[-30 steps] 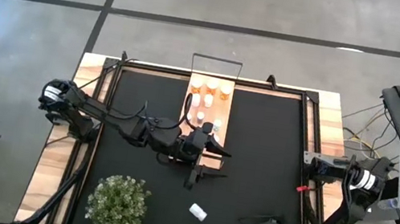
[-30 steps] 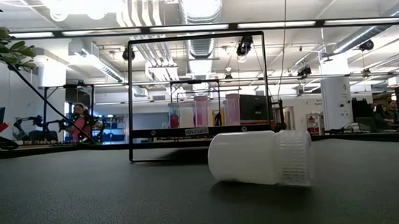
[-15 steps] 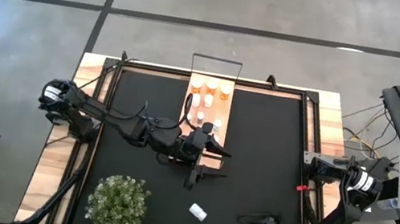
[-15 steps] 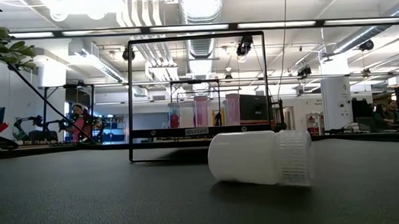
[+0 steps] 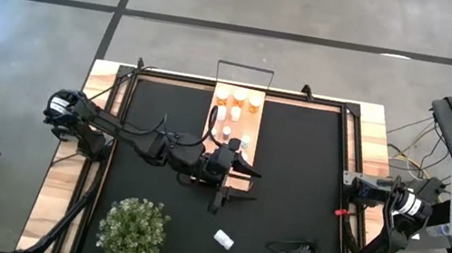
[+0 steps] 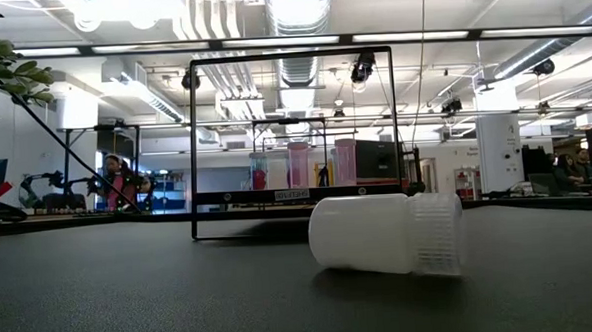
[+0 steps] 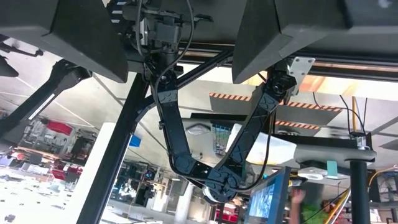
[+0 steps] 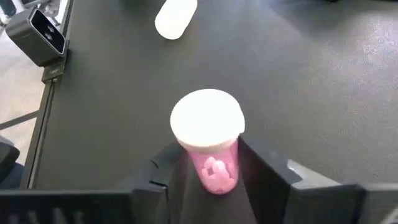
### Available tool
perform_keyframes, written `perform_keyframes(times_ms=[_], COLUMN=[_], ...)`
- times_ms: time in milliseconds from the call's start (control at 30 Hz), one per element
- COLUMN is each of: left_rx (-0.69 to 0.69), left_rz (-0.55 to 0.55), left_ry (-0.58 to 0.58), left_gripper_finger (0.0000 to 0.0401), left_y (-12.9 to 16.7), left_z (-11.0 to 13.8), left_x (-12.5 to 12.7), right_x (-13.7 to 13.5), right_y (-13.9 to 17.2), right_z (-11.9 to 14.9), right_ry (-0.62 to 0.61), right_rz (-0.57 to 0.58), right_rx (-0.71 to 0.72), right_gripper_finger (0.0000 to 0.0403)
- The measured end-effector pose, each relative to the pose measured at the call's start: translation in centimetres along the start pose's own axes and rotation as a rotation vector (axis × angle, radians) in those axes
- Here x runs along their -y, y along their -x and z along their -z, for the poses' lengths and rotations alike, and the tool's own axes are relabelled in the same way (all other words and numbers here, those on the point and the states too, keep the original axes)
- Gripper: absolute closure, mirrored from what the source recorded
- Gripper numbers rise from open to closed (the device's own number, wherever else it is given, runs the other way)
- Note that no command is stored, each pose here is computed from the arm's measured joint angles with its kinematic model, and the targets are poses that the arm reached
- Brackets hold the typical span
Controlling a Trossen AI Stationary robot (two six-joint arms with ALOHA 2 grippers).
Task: Pick and place medicine bottles onto shelf by color
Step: Put the pink pill bottle on the shelf aligned with the other pink pill bottle
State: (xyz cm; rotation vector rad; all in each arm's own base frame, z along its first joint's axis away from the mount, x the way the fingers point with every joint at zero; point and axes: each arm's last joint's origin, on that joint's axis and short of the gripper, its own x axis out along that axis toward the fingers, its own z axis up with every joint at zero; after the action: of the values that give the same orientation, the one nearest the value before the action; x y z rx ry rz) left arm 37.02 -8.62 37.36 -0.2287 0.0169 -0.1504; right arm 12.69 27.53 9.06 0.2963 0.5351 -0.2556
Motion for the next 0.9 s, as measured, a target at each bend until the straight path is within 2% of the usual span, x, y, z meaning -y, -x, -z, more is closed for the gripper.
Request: perform_keyframes(times_ms=[167, 367, 467, 567, 700, 900], left_rx=[0.0, 0.0, 0.0, 0.0, 0.002, 0.015], left_rz=[0.0, 0.0, 0.0, 0.0, -0.006, -0.011], left_ry=[0.0, 0.0, 0.0, 0.0, 0.001, 0.002], left_gripper_finger=[0.013, 0.013, 0.013, 0.013, 0.013, 0.013], left_y=[0.0, 0.0, 0.0, 0.0, 0.0, 0.1], left_z=[0.0, 0.0, 0.0, 0.0, 0.0, -0.9], left_x=[0.0, 0.0, 0.0, 0.0, -0.1, -0.4], right_x=[0.0, -0.1, -0.2, 0.1, 1.0, 3.8], right_y=[0.0, 0.3, 1.1, 2.3, 4.4, 6.8], right_z=[0.0, -0.4, -1.3, -3.1, -6.7, -13.1], right_ry=[-0.015, -0.094, -0.095, -0.095, -0.119, -0.295], right_rz=[-0.001, -0.011, -0.026, -0.032, -0.044, -0.06], right_rx=[0.001, -0.045, -0.116, -0.168, -0.159, -0.149], right_gripper_finger=[0.0304, 0.0307, 0.0306, 0.0305, 0.0305, 0.0305])
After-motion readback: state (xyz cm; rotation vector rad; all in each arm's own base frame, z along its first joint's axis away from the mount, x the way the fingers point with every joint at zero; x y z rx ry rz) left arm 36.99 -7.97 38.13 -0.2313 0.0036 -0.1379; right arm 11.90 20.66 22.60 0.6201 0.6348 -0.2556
